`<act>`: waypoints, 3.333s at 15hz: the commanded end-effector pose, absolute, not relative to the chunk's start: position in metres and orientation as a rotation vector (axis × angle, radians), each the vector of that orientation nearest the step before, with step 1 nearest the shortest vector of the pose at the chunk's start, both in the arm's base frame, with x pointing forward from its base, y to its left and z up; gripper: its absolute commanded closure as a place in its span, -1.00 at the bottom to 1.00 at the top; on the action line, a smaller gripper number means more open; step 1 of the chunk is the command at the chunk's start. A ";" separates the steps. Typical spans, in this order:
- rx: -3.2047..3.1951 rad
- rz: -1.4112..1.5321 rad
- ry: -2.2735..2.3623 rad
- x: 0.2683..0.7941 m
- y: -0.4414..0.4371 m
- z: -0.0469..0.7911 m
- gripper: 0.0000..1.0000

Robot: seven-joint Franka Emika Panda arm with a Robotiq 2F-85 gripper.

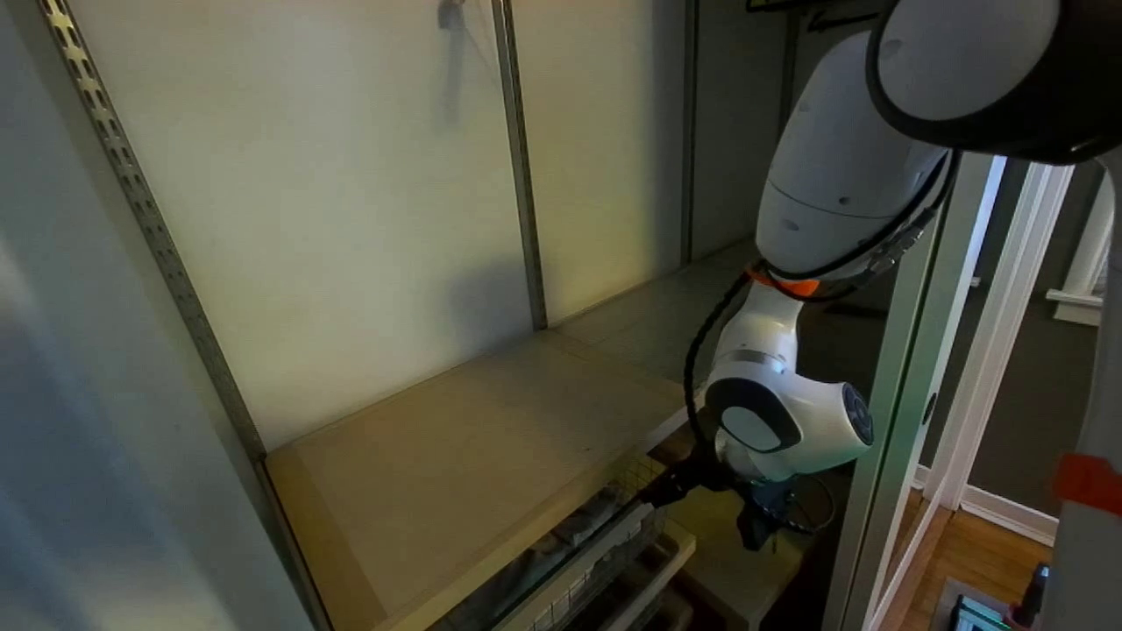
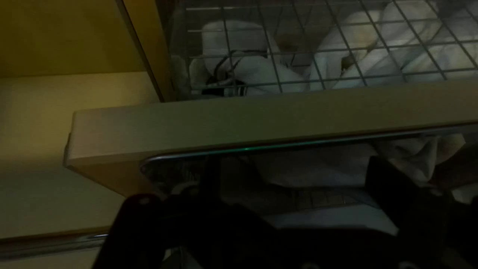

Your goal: Pull the top drawer

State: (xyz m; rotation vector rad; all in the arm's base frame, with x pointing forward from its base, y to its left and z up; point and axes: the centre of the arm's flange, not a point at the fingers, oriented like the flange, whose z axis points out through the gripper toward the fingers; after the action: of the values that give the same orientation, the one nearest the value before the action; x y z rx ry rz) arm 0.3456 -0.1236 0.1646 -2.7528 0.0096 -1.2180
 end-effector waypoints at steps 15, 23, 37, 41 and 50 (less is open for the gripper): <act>-2.596 -1.495 -0.045 0.357 -0.134 0.124 -1.00; -2.681 -1.386 -0.084 0.356 -0.135 0.116 -1.00; -3.246 -0.482 -0.085 0.287 -0.123 0.174 -1.00; -3.304 -0.097 -0.111 0.258 -0.112 0.177 -1.00; -3.222 0.327 -0.071 0.231 -0.096 0.166 -1.00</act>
State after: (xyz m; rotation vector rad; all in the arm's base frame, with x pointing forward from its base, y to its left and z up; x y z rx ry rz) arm 0.2277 -0.0863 0.1507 -3.2729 -0.0702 0.1568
